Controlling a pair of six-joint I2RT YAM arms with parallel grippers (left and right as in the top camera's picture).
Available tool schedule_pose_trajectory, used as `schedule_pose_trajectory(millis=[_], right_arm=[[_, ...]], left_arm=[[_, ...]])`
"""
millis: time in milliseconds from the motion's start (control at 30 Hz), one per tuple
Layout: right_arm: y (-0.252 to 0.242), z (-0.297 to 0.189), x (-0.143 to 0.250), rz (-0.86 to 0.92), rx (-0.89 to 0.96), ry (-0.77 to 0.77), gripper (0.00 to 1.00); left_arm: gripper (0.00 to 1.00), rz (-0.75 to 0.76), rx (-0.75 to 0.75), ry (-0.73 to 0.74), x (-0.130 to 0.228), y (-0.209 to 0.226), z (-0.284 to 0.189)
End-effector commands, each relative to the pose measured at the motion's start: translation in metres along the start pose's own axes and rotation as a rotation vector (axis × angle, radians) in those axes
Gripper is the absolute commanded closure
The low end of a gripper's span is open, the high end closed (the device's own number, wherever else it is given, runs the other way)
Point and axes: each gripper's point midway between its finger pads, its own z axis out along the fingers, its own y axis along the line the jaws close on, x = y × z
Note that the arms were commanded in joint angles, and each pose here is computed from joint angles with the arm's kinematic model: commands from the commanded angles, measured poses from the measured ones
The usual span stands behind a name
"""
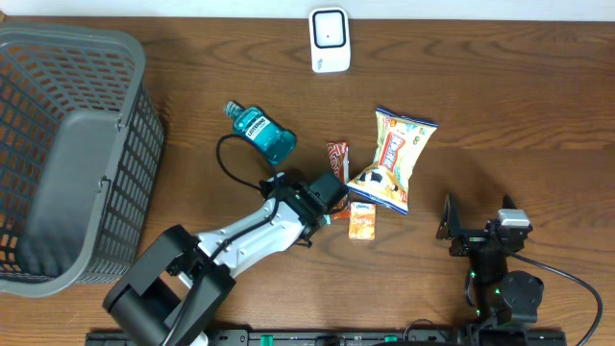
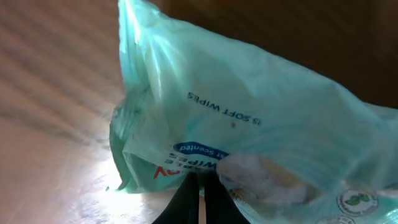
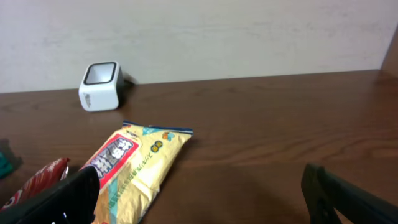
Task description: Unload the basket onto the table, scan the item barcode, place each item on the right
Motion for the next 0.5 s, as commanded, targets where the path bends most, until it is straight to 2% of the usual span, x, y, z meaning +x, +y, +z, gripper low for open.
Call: schedule_pose_trajectory(millis=[0, 233, 367, 433, 467], right_arm=[[0.0, 0.0, 0.001, -0.012, 0.0, 0.004, 0.01], [0.0, 0.0, 0.001, -0.012, 0.0, 0.004, 0.01], [0.0, 0.0, 0.001, -0.012, 0.0, 0.004, 0.01], [0.0, 0.0, 0.001, -0.012, 0.0, 0.004, 0.01], [0.0, 0.0, 0.001, -0.012, 0.0, 0.004, 0.01]], left_arm=[[0.93, 0.0, -0.064, 0.042, 0.011, 0.014, 0.018], [0.93, 0.05, 0.081, -0.04, -0.009, -0.006, -0.027], [0.93, 0.088, 0.219, -0.192, -0.041, -0.022, -0.08], [0.92, 0.137, 0.308, -0.318, -0.064, -0.034, -0.117], [0.88, 0.157, 0.351, -0.377, -0.074, -0.039, -0.135]])
